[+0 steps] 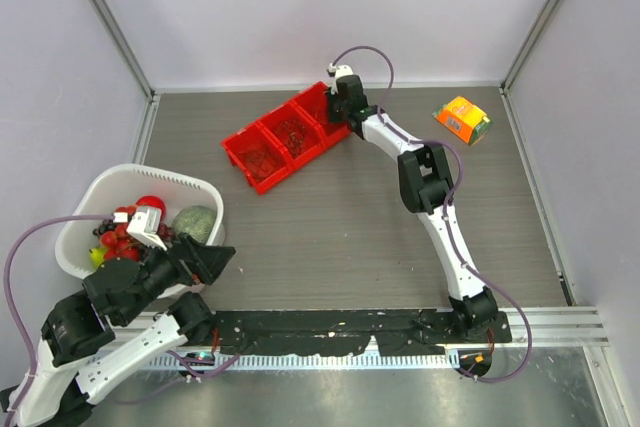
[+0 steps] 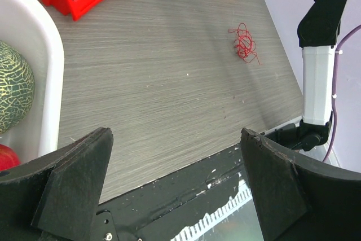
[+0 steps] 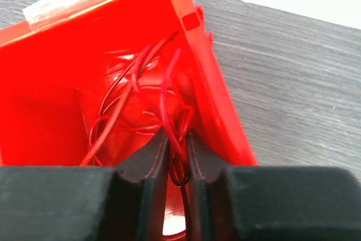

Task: Untangle the cables

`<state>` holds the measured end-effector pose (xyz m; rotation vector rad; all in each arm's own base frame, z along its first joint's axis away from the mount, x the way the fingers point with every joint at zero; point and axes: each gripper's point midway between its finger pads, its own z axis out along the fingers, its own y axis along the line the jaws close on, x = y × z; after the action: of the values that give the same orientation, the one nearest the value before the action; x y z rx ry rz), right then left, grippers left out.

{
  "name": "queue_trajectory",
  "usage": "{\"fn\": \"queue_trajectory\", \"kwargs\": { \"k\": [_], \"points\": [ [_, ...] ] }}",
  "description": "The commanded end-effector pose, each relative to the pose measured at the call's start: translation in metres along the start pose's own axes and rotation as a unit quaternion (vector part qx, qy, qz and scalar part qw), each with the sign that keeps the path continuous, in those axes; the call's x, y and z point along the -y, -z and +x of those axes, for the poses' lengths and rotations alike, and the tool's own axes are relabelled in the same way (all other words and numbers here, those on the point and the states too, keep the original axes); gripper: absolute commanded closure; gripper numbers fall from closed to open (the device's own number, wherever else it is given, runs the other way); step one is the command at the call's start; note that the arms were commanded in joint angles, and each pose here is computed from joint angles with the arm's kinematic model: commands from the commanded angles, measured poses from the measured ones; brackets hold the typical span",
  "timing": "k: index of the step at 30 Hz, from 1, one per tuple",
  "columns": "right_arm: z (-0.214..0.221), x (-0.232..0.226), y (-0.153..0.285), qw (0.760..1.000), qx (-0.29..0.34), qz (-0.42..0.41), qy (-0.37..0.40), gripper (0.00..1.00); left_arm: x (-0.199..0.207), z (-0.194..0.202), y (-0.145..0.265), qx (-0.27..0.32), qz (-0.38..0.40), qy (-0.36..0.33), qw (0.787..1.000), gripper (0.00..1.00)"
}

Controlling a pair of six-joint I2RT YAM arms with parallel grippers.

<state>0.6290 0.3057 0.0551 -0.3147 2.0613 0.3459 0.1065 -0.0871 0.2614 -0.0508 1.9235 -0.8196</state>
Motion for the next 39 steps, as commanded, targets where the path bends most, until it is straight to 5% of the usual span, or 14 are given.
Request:
{"fn": "queue_trajectory", "kwargs": {
  "k": [1, 7, 18, 23, 31, 34, 39],
  "points": [
    [-0.043, -0.020, 0.031, 0.999, 0.016, -0.016, -0.026, 0.72, 0.002, -0.004, -0.004, 0.002, -0.006, -0.002, 1.000, 0.00],
    [-0.087, -0.001, 0.075, 0.997, 0.024, 0.057, -0.037, 0.35, 0.004, -0.001, -0.008, -0.009, -0.007, -0.008, 1.000, 0.00],
    [-0.112, 0.039, 0.170, 0.982, -0.018, 0.185, -0.043, 0.22, 0.005, 0.002, -0.008, -0.015, -0.007, -0.003, 1.000, 0.00],
    [-0.042, 0.110, 0.259, 0.936, -0.058, 0.314, -0.150, 0.22, 0.010, 0.005, -0.015, -0.024, -0.001, 0.000, 1.000, 0.00],
    [0.103, 0.157, 0.352, 0.890, -0.085, 0.284, -0.347, 0.29, 0.041, 0.027, -0.054, -0.067, 0.048, -0.003, 0.997, 0.00],
    [0.141, 0.130, 0.352, 0.897, -0.115, 0.227, -0.361, 0.34, 0.051, 0.042, -0.072, -0.099, 0.061, 0.000, 0.993, 0.00],
    [0.176, 0.056, 0.330, 0.938, -0.192, 0.067, -0.280, 0.41, 0.067, 0.064, -0.097, -0.134, 0.088, 0.017, 0.987, 0.05]
  ]
}}
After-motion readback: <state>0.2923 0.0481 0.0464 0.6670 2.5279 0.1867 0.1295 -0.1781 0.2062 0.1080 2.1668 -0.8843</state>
